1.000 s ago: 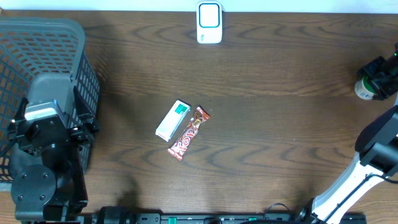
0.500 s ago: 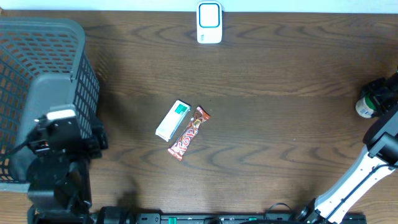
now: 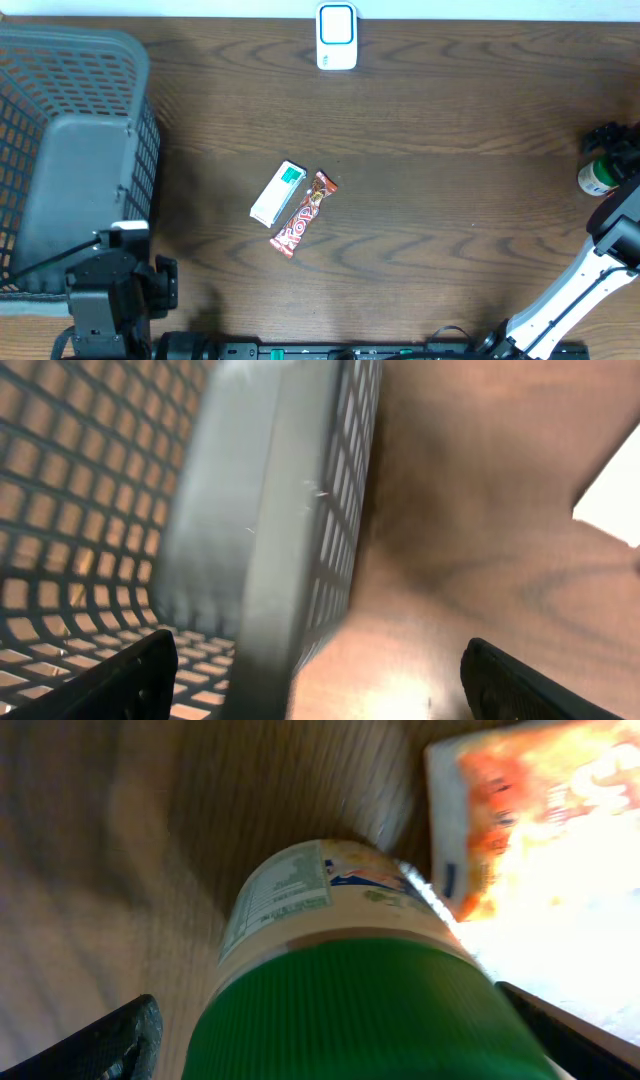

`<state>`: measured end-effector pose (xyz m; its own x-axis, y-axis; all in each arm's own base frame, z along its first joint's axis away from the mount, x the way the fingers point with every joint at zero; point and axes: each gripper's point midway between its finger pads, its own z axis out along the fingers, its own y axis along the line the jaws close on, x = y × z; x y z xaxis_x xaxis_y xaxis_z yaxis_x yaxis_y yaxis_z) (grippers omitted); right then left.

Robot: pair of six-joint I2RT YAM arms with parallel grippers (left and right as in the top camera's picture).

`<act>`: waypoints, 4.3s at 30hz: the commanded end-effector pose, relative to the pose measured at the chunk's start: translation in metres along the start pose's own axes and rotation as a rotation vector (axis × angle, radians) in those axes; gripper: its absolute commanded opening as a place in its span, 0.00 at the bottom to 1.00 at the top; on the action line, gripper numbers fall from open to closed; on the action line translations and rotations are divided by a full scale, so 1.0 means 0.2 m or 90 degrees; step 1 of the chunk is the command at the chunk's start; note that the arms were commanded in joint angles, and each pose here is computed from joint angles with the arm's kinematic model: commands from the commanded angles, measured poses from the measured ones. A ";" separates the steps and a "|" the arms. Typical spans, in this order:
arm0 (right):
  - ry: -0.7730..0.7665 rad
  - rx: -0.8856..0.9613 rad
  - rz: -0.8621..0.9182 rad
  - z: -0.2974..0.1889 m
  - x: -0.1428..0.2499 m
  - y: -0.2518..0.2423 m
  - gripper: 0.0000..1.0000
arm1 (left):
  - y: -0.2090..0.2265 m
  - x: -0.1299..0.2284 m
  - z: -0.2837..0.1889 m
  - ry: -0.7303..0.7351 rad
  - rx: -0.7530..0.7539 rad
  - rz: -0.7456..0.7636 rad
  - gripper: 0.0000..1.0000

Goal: Scan the item barcode
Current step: 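Carry pill bottle to the right table edge and release it, then swing right gripper left and lower it over the Panadol box, then close right gripper on the top end of the Panadol box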

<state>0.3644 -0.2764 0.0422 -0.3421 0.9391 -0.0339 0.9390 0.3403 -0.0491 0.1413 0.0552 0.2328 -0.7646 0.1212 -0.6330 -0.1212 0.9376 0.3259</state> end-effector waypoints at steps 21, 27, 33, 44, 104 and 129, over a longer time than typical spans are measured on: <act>-0.372 -0.296 -0.180 -1.51 0.45 0.25 0.99 | -0.07 0.13 0.04 0.070 0.036 0.003 0.87; -0.357 -0.304 -0.224 -1.51 0.57 0.33 0.99 | 0.01 0.14 0.04 0.075 -0.015 0.093 0.87; -0.346 -0.298 -0.232 -1.49 0.60 0.33 0.99 | 0.01 0.13 0.04 0.070 -0.016 0.091 0.87; -0.336 -0.290 -0.234 -1.48 0.61 0.32 0.99 | 0.03 -0.46 -0.04 -0.239 -0.014 -0.015 0.87; 0.157 -0.214 -0.802 -0.61 2.47 0.89 0.97 | -0.61 -0.33 -0.13 -0.235 0.460 0.088 0.87; 0.259 -0.208 -0.685 -0.26 3.13 0.97 0.90 | -0.64 -0.19 -0.11 -0.159 0.475 0.086 0.87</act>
<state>0.3419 0.3682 0.0707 -0.9903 0.0222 0.1374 0.0767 0.9110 0.4052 0.1739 -0.0734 0.2322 -0.5734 0.2223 -0.7886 0.4657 0.8803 -0.0905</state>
